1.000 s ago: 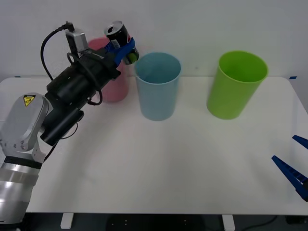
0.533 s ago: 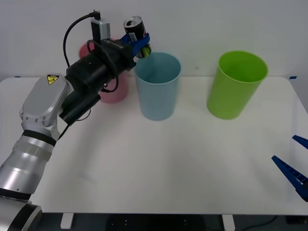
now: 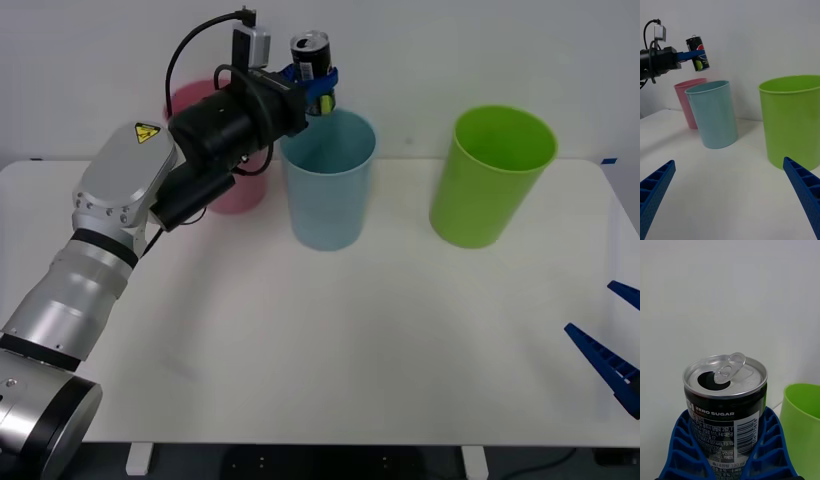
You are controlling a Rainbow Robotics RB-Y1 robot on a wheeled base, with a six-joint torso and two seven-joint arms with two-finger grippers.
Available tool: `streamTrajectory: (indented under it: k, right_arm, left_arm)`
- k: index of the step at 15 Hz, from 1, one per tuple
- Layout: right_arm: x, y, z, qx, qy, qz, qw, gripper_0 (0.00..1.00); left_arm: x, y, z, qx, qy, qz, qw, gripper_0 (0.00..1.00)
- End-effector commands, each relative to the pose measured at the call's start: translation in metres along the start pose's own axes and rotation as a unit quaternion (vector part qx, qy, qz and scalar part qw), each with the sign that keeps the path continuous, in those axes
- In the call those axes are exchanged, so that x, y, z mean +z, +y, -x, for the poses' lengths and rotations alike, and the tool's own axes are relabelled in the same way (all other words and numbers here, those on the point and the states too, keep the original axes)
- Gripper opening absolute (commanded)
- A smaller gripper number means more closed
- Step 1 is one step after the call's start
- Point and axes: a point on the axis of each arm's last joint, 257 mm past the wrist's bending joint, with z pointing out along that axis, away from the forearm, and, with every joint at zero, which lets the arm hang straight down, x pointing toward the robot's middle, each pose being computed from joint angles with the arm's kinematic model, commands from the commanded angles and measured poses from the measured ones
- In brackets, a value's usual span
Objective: Grasp the object on the table and drop it into the matching bin: aluminum can to the light blue bin, PET bottle to the pink bin.
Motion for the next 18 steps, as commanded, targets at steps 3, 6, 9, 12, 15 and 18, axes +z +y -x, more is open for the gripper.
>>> streamTrajectory:
  k: [3,6,9,12,15,18]
  right_arm:
    - [0.0000,0.0000,0.0000,0.000,0.000,0.000,1.0000,1.00]
    - [0.0000,0.0000,0.0000,0.000,0.000,0.000,1.0000,1.00]
    - [0.0000,0.0000,0.0000,0.000,0.000,0.000,1.0000,1.00]
    - [0.0000,0.0000,0.0000,0.000,0.000,0.000,1.0000,1.00]
    - [0.0000,0.0000,0.0000,0.000,0.000,0.000,1.0000,1.00]
    - [0.0000,0.0000,0.0000,0.000,0.000,0.000,1.0000,1.00]
  left_arm:
    - [0.0011,-0.0040,-0.0034,0.004,0.005,-0.004,1.0000,0.02]
    - [0.0015,-0.0051,-0.0046,0.010,0.007,-0.005,0.9999,0.65]
    - [0.0014,-0.0056,-0.0055,0.017,0.007,-0.005,0.9998,1.00]
    - [0.0011,-0.0049,-0.0055,0.018,0.007,-0.005,0.9998,1.00]
    - [0.0005,-0.0044,-0.0049,0.013,0.005,-0.004,0.9999,1.00]
    - [-0.0024,-0.0010,-0.0050,0.005,0.003,-0.003,1.0000,1.00]
